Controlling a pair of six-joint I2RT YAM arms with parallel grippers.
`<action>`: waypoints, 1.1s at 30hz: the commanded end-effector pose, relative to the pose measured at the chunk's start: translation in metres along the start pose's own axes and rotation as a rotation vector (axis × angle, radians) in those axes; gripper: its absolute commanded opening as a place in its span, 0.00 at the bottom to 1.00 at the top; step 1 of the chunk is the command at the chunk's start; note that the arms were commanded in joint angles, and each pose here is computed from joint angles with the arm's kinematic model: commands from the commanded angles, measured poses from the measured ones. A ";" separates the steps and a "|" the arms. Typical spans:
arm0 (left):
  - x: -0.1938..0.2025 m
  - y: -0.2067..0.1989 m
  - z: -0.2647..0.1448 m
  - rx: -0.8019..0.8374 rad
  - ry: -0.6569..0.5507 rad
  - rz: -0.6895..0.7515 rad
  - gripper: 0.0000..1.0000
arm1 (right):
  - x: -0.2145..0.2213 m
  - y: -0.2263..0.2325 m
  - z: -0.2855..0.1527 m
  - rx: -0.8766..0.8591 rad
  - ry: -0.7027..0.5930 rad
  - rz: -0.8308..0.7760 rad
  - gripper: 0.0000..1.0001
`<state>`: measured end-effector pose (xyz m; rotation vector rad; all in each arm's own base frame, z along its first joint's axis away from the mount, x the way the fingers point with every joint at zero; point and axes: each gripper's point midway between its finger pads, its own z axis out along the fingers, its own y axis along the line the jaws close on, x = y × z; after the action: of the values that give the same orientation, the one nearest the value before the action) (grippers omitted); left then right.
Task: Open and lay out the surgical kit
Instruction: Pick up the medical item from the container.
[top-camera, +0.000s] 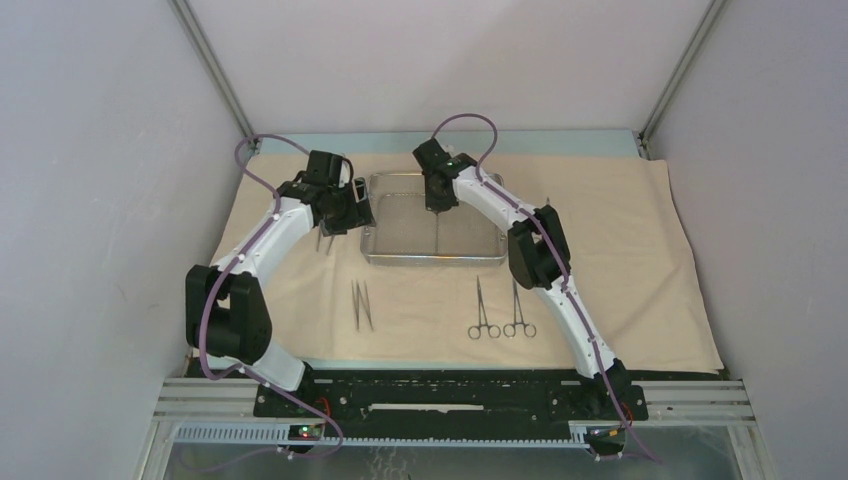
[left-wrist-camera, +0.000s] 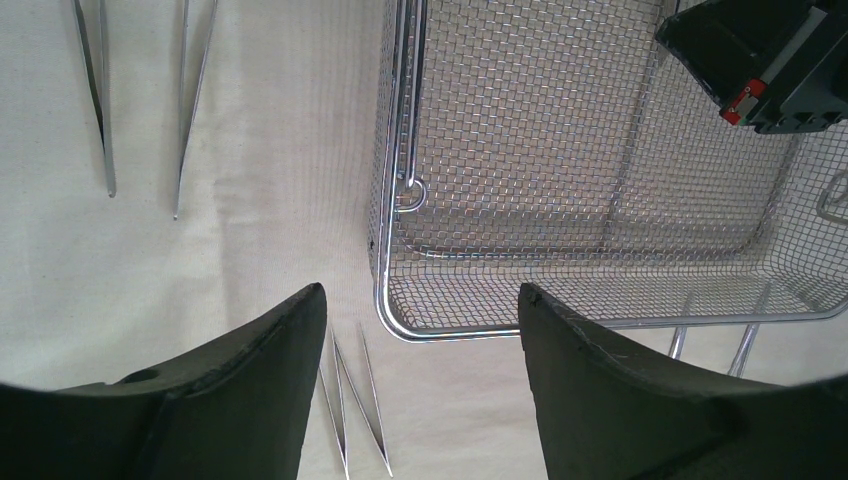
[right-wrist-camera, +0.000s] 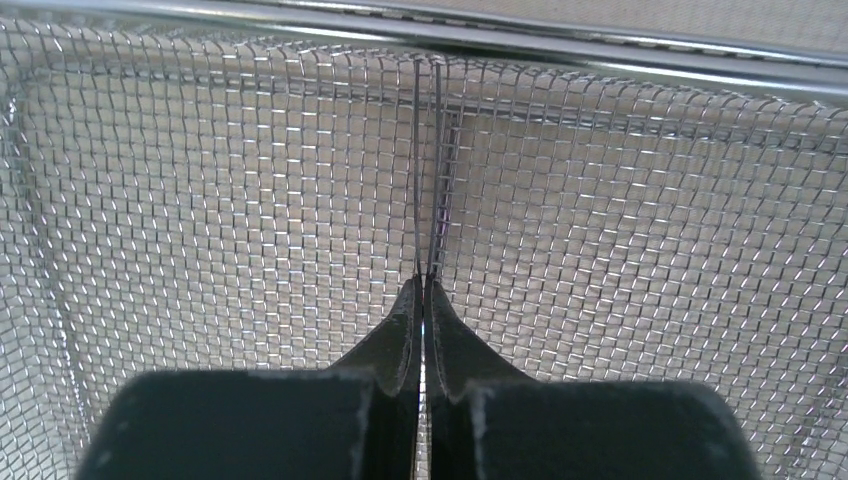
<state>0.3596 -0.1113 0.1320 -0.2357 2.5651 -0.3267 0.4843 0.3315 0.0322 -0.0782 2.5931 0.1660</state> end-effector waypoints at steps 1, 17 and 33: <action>-0.002 -0.004 -0.004 0.021 -0.025 -0.006 0.75 | -0.021 0.009 -0.038 -0.074 -0.010 0.028 0.00; -0.001 -0.009 -0.004 0.044 -0.022 -0.024 0.75 | -0.017 0.000 -0.078 -0.165 0.090 0.050 0.00; -0.015 -0.053 -0.017 0.223 -0.027 -0.139 0.68 | -0.013 0.039 -0.128 -0.237 -0.088 -0.051 0.00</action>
<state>0.3635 -0.1352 0.1421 -0.3164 2.5377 -0.5133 0.4235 0.3341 0.1064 -0.1787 2.6295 0.3971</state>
